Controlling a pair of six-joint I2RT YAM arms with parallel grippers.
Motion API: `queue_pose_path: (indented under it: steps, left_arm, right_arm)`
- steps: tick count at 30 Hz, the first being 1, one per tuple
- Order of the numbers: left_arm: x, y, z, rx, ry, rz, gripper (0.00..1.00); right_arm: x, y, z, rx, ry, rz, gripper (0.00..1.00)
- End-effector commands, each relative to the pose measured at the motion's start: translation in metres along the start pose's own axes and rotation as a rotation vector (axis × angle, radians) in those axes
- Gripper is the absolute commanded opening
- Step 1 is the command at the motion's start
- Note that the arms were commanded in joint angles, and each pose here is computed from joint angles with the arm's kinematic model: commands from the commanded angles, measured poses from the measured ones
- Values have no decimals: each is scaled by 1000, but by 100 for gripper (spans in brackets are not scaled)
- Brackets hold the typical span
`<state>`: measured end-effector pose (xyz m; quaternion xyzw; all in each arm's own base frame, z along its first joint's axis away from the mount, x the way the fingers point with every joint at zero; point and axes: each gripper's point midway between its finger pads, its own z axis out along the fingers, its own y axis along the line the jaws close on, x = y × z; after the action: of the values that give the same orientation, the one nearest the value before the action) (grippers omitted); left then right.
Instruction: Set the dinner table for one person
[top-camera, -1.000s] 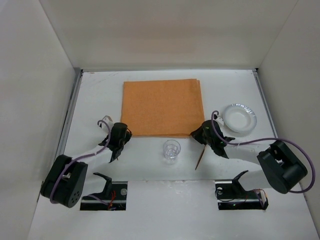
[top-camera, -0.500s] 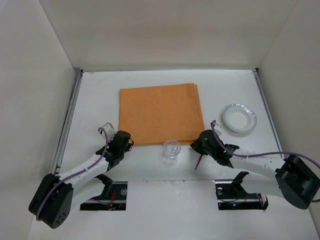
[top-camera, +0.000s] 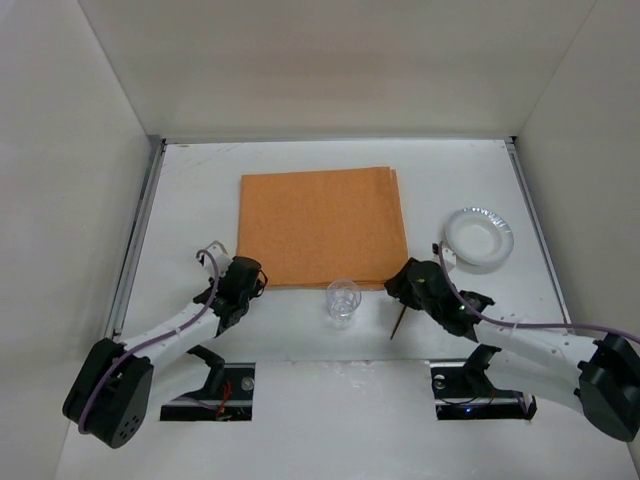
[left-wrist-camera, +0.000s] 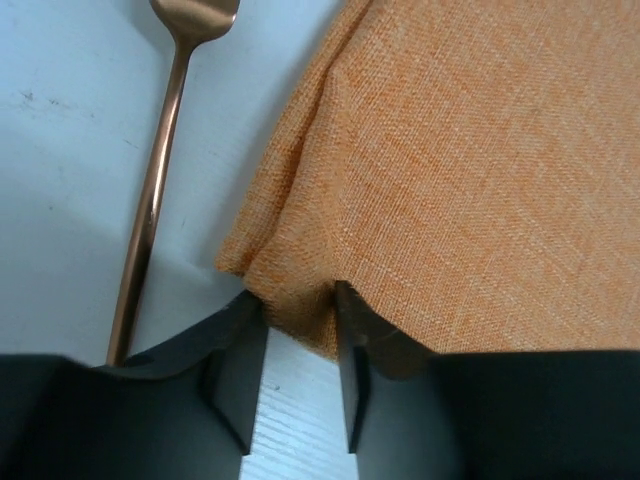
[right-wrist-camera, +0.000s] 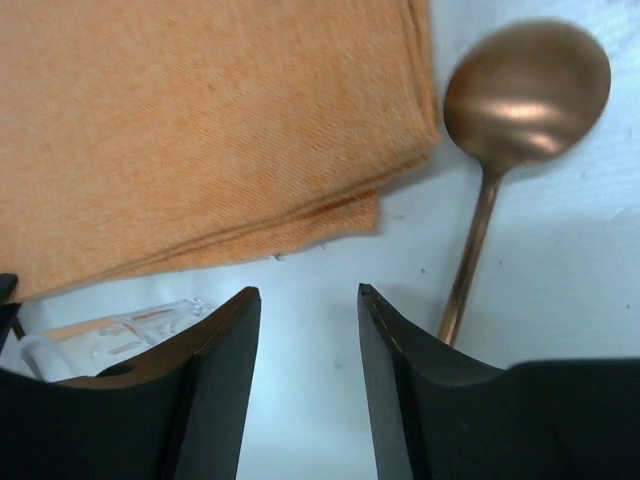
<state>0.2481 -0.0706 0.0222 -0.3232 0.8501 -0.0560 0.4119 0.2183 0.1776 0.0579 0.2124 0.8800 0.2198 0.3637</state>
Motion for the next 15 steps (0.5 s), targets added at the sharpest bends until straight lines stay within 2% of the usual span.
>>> queue_pose_path:
  steps: [1,4,5,10,15]
  left_arm:
    - [-7,15,-6,-29,-28,29,37]
    - [-19,8,-18,41,-71,19,49]
    - [-23,5,-23,64,-86,14,49]
    - [-56,-18,-45,190,-182,-74,51]
    - [-74,-59,-52,317,-232,-83,46]
  right_arm:
    - [-49,27,-9,-48,-142,-8,51]
    - [-78,33,-13,-59,-205,14,54]
    - [-88,35,-14,-63,-228,20,55]
    - [-128,24,-21,-45,-335,93,68]
    - [-162,-30,-28,64,-454,255,72]
